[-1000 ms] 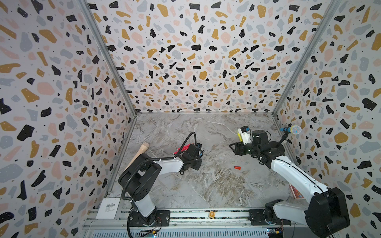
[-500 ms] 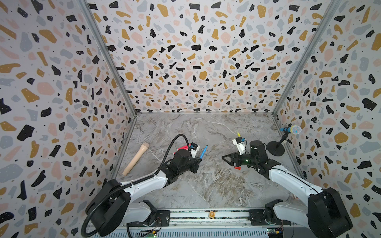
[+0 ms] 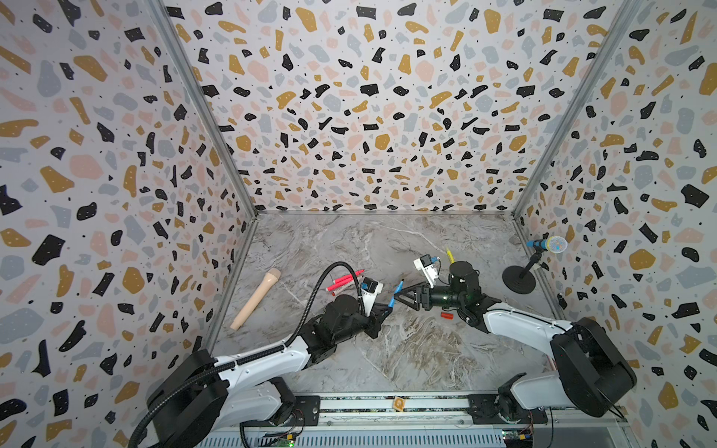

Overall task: Insert pens into pen caps
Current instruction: Pass a pen.

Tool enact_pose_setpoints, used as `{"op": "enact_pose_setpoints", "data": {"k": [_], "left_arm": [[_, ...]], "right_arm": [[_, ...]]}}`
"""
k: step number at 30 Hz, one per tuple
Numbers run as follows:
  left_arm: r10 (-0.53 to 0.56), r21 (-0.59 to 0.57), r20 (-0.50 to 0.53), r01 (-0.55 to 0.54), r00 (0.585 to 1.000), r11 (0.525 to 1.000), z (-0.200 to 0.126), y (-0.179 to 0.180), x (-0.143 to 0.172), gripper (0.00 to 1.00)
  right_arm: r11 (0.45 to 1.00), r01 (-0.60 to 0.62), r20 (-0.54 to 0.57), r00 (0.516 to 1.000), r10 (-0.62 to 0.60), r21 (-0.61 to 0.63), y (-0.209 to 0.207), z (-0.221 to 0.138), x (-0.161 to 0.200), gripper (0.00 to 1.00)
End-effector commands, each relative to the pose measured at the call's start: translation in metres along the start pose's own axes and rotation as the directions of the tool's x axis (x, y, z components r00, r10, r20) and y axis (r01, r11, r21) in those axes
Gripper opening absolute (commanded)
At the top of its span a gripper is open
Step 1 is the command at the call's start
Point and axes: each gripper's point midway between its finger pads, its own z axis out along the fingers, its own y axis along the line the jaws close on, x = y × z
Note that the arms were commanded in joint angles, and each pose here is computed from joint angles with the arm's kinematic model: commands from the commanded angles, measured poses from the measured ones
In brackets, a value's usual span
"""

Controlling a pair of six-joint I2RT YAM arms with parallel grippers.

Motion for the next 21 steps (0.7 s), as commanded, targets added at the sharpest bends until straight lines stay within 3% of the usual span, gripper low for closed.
{"op": "enact_pose_setpoints", "data": {"k": [1, 2, 6, 8, 12, 21], "left_arm": [[0.001, 0.034, 0.056, -0.003, 0.998, 0.999, 0.001, -0.01, -0.014, 0.05], [0.0, 0.037, 0.053, -0.002, 0.999, 0.999, 0.002, -0.01, -0.013, 0.05], [0.001, 0.053, 0.05, -0.004, 0.999, 0.999, 0.003, -0.013, -0.011, 0.05], [0.002, 0.06, 0.048, -0.005, 0.999, 0.998, 0.003, -0.014, -0.01, 0.08], [0.005, 0.076, 0.029, -0.008, 1.0, 0.997, 0.005, -0.017, -0.008, 0.33], [0.003, 0.103, 0.021, -0.006, 1.0, 0.995, 0.011, -0.023, -0.011, 0.35]], "right_arm": [[0.997, 0.054, 0.04, 0.998, -0.052, -0.062, 0.022, 0.007, -0.023, 0.64], [0.997, 0.054, 0.04, 0.998, -0.052, -0.062, 0.022, 0.008, -0.023, 0.59], [0.998, 0.052, 0.041, 0.998, -0.051, -0.045, 0.019, 0.009, -0.021, 0.2], [0.997, 0.056, 0.035, 0.998, -0.054, -0.044, 0.02, 0.009, -0.018, 0.1], [0.997, 0.066, 0.027, 0.997, -0.066, -0.036, 0.021, 0.008, -0.015, 0.06], [0.994, 0.091, 0.006, 0.996, -0.091, -0.058, 0.033, 0.009, -0.009, 0.03]]}}
